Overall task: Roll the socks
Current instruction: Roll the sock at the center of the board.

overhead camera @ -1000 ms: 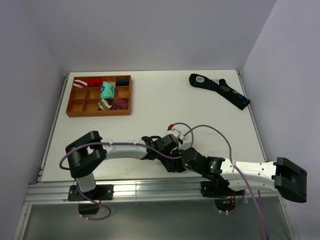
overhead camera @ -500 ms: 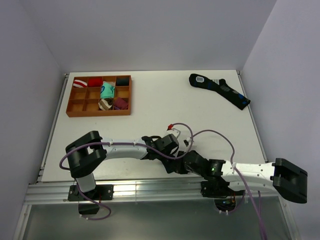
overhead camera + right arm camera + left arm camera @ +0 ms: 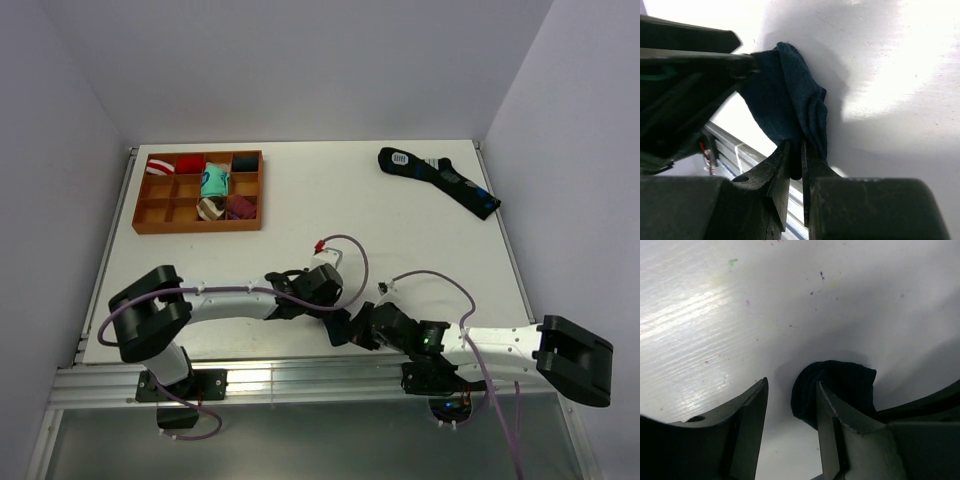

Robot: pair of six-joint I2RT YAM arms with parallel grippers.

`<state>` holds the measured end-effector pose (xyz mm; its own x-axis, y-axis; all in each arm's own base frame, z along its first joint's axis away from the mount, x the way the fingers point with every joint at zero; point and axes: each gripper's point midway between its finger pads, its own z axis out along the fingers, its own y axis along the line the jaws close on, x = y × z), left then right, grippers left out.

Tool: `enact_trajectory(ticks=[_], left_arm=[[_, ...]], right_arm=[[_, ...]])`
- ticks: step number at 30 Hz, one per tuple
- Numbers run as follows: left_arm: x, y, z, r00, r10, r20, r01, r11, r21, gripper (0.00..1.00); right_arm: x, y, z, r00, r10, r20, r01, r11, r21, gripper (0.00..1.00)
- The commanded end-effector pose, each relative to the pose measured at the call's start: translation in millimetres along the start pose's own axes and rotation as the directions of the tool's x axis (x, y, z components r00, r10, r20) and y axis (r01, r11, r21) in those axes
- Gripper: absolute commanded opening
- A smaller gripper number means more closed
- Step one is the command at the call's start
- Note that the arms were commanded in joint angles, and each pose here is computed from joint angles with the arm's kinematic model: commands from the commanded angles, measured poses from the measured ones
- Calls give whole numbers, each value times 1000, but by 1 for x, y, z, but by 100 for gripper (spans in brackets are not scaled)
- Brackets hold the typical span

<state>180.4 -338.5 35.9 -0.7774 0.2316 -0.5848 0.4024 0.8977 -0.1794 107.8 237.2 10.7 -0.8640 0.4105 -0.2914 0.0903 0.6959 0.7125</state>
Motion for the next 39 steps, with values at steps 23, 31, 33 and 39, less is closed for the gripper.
enact_trajectory(ticks=[23,31,33,39], left_arm=[[-12,-21,-46,918,-356,173,244,853,463,52],[0,-24,-44,914,-380,140,261,816,515,53],[5,-27,-39,919,-375,120,264,814,518,53],[6,-34,-37,919,-380,107,264,793,550,53]], right_arm=[[24,-97,-14,986,156,-65,-136,962,236,13],[25,-104,-15,979,199,-53,-179,950,256,9],[24,-105,-16,977,206,-48,-187,947,261,8],[24,-101,-16,970,242,-40,-224,941,254,6]])
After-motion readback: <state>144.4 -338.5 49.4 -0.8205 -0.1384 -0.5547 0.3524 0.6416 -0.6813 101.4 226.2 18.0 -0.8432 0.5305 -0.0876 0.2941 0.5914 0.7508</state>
